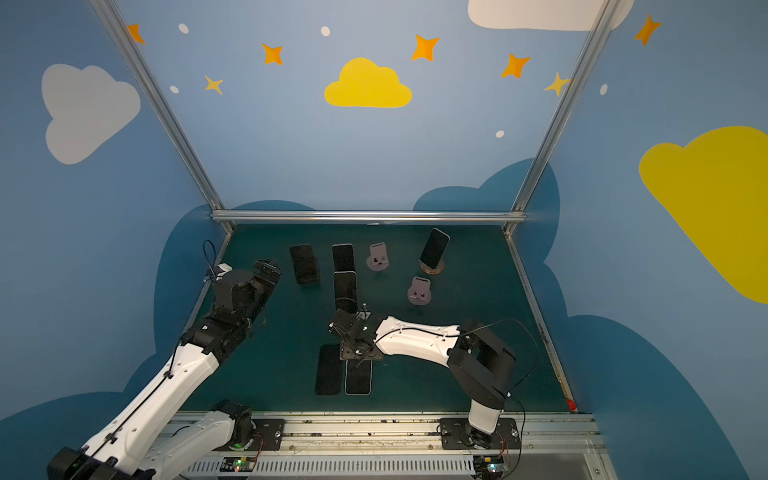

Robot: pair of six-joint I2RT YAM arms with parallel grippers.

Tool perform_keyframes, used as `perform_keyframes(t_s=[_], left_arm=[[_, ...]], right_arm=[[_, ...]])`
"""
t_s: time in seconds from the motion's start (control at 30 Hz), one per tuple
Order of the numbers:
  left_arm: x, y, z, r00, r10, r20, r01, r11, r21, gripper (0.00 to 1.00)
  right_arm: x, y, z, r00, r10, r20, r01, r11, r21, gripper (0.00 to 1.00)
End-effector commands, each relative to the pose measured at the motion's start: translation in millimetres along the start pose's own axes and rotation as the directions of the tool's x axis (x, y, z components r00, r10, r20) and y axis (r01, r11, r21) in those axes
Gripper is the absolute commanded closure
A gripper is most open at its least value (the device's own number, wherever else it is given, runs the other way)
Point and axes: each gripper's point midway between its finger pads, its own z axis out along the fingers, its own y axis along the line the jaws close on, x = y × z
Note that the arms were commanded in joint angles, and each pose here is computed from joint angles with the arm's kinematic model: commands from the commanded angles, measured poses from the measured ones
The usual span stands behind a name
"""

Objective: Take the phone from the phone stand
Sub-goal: 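Lower the white-framed phone flat beside the dark gray phone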

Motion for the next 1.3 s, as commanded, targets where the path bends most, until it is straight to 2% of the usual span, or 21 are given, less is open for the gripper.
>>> perform_keyframes(t_s=[0.0,0.3,0.67,1.27], left_arm=[[-4.1,-12.0,-2.8,1.0,-0.014,-0.003,0.014,0.999,0.029,0.0],[-3.1,-10.6,-1.5,1.0,-0.016,-0.004,0.016,0.999,0.029,0.0],[6.1,-16.3,1.2,0.998,-0.012,-0.059,0.015,0.999,0.047,0.0],[7.4,-15.3,2.7,0.998,-0.005,-0.062,0.008,0.999,0.045,0.0]], right_arm=[[-0.2,1.2,5.6,1.0,0.005,-0.002,-0.005,1.0,0.027,0.44],[6.5,-2.4,25.2,0.999,0.018,-0.049,-0.015,0.998,0.058,0.43],[8.5,-20.9,42.0,1.0,0.016,-0.024,-0.012,0.992,0.122,0.42],[17.0,-26.4,64.4,0.999,0.026,-0.044,-0.018,0.984,0.176,0.34]])
